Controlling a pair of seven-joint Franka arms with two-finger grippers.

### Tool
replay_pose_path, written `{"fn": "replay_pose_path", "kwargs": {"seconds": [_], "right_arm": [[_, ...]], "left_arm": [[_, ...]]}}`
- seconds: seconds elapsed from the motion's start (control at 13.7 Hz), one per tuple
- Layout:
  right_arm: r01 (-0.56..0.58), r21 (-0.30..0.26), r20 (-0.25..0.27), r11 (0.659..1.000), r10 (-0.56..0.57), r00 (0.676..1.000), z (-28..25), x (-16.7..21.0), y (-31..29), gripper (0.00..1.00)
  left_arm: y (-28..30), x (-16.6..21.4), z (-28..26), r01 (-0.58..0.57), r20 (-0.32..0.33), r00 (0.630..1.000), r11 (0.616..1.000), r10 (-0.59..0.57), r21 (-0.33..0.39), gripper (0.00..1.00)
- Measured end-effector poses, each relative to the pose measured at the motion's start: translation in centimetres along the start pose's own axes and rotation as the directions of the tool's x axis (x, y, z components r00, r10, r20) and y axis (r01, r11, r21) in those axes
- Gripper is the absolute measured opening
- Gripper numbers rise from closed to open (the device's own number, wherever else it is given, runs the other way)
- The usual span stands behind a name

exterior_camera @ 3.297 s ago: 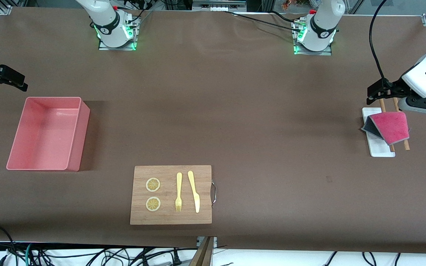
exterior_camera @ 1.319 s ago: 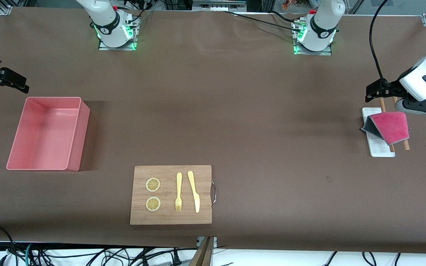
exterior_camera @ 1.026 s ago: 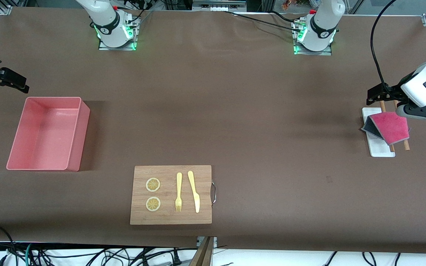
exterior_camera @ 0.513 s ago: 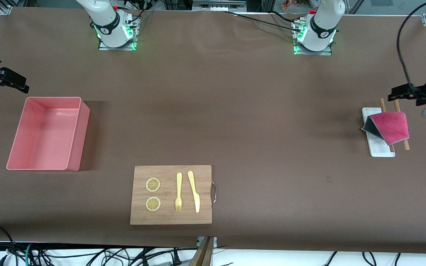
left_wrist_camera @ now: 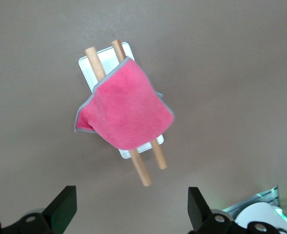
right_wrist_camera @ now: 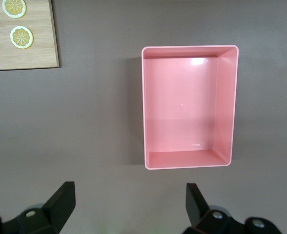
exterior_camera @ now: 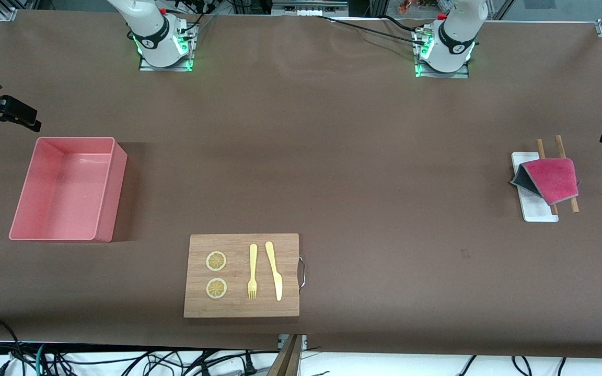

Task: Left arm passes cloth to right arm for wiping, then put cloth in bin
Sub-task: 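Lower the left gripper and grasp the pink cloth edge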

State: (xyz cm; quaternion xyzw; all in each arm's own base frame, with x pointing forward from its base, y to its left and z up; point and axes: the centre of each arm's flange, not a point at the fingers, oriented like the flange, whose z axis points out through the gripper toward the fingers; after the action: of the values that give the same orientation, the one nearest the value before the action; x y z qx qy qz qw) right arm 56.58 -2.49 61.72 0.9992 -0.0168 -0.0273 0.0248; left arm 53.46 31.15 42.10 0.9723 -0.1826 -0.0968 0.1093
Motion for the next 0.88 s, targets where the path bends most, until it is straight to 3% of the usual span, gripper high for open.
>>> {"fn": "replay_pose_path", "kwargs": {"seconds": [0.22,0.37,0.66,0.81,0.88], "right_arm": [[0.000,0.000,-0.004,1.000,0.000,1.000,0.0,0.0,0.0,1.00],[0.000,0.000,-0.006,1.000,0.000,1.000,-0.1,0.1,0.0,1.00],[-0.001,0.000,-0.007,1.000,0.001,1.000,-0.1,0.1,0.0,1.00],[-0.001,0.000,-0.007,1.000,0.001,1.000,-0.1,0.1,0.0,1.00],[-0.001,0.000,-0.007,1.000,0.001,1.000,-0.1,0.1,0.0,1.00]], "left_arm": [[-6.4,-3.8,6.4,0.061,-0.118,0.989,0.979,-0.085,-0.194,1.00],[-9.8,-5.7,10.1,0.101,-0.164,0.975,0.955,-0.151,-0.279,1.00],[-13.4,-4.2,13.1,0.115,-0.217,0.957,0.937,-0.194,-0.330,1.00],[-14.5,-3.2,14.8,0.118,-0.236,0.949,0.929,-0.209,-0.350,0.96],[-14.9,-3.2,15.8,0.123,-0.235,0.948,0.926,-0.217,-0.357,0.89]]}}
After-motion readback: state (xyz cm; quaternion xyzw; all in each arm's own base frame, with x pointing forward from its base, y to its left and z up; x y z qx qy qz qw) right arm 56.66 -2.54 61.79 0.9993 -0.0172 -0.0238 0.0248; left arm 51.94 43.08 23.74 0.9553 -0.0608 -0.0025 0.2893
